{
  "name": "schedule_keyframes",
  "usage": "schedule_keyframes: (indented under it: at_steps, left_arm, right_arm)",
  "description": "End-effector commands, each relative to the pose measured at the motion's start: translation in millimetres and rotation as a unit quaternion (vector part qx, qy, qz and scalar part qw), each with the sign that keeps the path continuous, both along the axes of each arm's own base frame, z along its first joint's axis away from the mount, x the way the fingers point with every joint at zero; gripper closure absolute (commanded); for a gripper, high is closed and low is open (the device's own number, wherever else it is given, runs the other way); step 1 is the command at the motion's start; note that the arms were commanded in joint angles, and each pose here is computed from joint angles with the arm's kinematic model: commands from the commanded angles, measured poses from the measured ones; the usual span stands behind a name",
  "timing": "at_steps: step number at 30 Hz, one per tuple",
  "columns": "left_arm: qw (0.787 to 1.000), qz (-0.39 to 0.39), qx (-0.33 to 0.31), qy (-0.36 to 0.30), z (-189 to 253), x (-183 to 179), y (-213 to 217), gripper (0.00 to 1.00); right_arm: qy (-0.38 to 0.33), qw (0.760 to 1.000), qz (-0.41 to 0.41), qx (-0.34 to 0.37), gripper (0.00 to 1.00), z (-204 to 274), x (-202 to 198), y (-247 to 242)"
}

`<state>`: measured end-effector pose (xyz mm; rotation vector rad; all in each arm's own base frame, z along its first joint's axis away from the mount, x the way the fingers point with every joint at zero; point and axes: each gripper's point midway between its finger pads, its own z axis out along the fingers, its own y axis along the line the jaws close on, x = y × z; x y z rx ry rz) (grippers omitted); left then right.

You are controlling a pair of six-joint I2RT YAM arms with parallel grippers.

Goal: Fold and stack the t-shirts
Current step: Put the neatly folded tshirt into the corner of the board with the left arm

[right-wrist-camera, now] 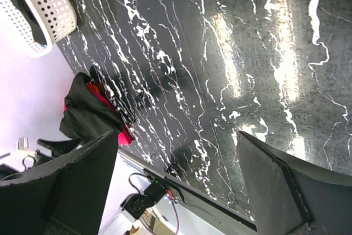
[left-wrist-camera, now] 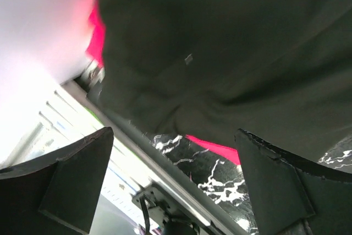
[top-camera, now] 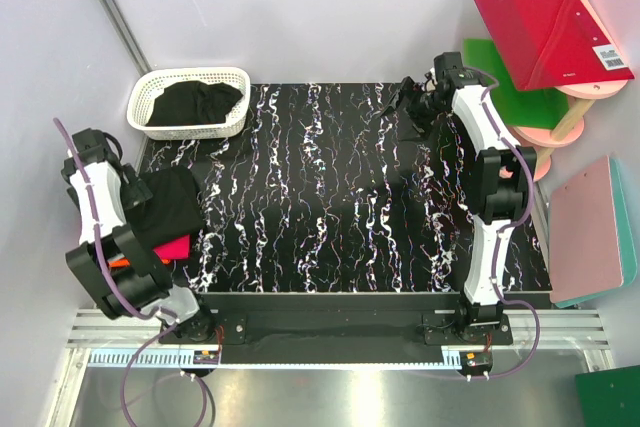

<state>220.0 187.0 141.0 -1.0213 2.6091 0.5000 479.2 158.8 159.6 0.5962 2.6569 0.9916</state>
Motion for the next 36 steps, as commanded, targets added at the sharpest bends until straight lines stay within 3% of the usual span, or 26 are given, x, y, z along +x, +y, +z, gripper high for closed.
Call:
schedule_keyframes:
  at_steps: [1,5,7,10,12,13,16,21,23,26,36]
  left_arm:
    - [0.999,-0.039,0.01,-0.029,13,26,12,0.01]
    - [1.0,-0.023,0.011,-0.016,8,22,13,0.01]
    - [0.998,-0.022,-0.028,-0.049,7,32,-1,0.01]
    - [0.978,-0.047,-0.111,-0.168,24,65,-44,0.01]
    - [0.949,-0.101,-0.147,-0.261,44,87,-85,0.01]
    - [0.941,-0.108,-0.164,-0.274,47,92,-101,0.04]
    - [0.935,-0.163,-0.178,-0.26,36,96,-159,0.04]
    - [0.897,-0.255,-0.235,-0.273,25,95,-238,0.01]
    - [0.906,-0.279,-0.231,-0.219,15,91,-239,0.01]
    - [0.904,-0.311,-0.224,-0.19,12,90,-239,0.01]
    - [0.904,-0.321,-0.224,-0.172,4,91,-239,0.01]
  right_arm:
    - [-0.013,1.0,0.01,0.024,0.04,14,6,3]
    - [-0.013,1.0,0.009,0.027,0.04,13,12,5]
    - [-0.014,0.999,0.011,0.03,0.04,14,14,5]
    - [-0.039,0.998,0.03,0.027,0.03,25,19,11]
    - [-0.074,0.996,0.045,0.007,0.02,37,26,13]
    - [-0.077,0.995,0.06,-0.003,0.02,39,21,22]
    - [-0.104,0.989,0.095,-0.054,0.01,45,14,38]
    - [-0.116,0.968,0.142,-0.173,0.0,37,-7,57]
    - [-0.119,0.956,0.159,-0.218,0.01,29,-17,65]
    - [-0.116,0.951,0.169,-0.231,0.0,25,-26,76]
    - [-0.119,0.951,0.153,-0.24,0.0,32,-29,74]
